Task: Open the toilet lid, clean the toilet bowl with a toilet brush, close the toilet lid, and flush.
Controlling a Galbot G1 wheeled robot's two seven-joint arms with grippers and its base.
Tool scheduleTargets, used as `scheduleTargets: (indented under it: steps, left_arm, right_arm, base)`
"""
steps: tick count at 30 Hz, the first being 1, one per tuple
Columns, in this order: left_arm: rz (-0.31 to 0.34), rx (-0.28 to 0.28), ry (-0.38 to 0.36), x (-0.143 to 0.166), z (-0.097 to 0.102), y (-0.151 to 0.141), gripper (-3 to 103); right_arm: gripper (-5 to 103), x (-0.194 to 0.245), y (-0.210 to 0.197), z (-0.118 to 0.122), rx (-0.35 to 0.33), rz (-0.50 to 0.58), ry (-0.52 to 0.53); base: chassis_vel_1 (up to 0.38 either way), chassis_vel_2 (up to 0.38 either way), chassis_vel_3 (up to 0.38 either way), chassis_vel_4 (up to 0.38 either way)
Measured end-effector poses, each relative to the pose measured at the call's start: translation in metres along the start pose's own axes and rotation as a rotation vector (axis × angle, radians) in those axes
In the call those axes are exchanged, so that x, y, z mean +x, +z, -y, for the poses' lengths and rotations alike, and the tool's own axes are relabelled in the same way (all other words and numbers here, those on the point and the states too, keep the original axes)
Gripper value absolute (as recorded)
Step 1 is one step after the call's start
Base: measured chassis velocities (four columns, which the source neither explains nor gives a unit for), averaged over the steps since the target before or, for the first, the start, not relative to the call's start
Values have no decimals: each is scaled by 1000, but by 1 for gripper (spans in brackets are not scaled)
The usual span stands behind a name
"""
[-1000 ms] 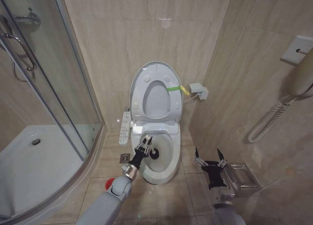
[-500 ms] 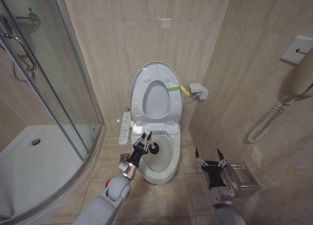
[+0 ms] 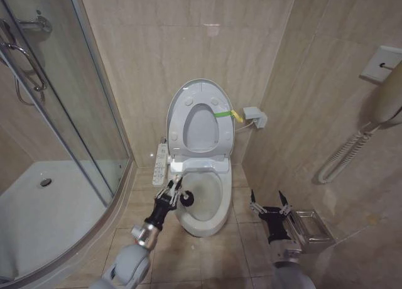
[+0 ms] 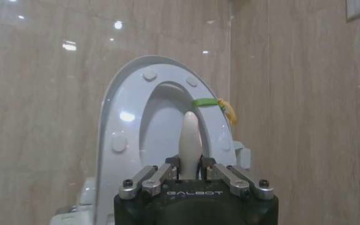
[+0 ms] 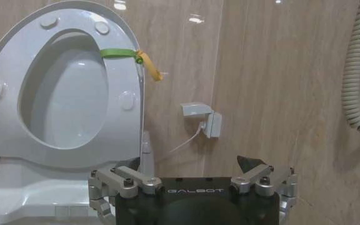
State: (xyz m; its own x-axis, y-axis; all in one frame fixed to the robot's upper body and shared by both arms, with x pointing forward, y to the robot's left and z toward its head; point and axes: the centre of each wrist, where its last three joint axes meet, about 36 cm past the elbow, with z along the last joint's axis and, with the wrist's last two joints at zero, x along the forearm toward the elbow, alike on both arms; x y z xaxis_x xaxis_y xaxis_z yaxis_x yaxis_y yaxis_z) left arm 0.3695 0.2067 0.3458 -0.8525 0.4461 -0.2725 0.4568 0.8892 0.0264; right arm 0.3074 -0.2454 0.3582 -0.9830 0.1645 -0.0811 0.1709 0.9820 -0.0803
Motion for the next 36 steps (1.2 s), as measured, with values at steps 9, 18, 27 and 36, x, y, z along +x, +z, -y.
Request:
scheduleTargets:
  steps: [9,18,27,36]
  left_arm:
    - [31,-24,-50,32,-3,-38,21]
    - [66,-62,-98,63,5,-68,21]
    - [23,-77,-182,107,16,-60,21]
    - [13,-134,-315,116,-19,-45,21]
  right_arm:
    - [100,0,0,0,0,0,0]
    - [100,0,0,0,0,0,0]
    - [100,0,0,0,0,0,0]
    - [100,0,0,0,0,0,0]
  base:
    - [0,0,0,0]
    - [0,0,0,0]
    - [0,0,0,0]
    - [0,0,0,0]
